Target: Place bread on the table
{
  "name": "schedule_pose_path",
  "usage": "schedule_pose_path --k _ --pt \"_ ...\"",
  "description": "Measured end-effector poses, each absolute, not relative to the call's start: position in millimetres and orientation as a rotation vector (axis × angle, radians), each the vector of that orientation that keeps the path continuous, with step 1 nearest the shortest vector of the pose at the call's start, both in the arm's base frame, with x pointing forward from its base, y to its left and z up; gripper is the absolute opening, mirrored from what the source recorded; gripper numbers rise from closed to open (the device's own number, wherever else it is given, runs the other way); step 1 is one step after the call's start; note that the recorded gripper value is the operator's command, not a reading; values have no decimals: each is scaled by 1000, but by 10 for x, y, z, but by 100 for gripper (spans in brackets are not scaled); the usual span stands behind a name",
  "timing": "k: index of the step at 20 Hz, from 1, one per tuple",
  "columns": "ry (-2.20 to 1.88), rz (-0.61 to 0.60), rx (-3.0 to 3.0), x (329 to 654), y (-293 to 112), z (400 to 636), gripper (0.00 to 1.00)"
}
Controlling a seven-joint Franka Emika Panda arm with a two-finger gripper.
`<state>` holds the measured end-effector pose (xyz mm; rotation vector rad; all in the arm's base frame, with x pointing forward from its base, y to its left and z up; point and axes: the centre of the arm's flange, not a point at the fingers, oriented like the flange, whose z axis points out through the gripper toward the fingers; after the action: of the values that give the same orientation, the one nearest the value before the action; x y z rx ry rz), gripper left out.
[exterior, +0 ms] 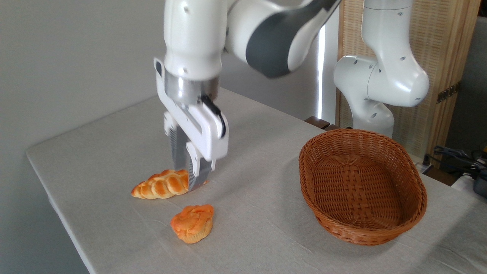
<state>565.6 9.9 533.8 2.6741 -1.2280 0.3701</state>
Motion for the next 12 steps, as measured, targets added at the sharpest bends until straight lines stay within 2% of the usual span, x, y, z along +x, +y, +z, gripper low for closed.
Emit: schedule_pose_path --k 3,7,12 --pt "-1202 398 2723 5661 100 5733 100" --pt "-1248 319 2769 5577 -144 6089 100" --pt "-1140 236 2800 5509 -184 6387 100"
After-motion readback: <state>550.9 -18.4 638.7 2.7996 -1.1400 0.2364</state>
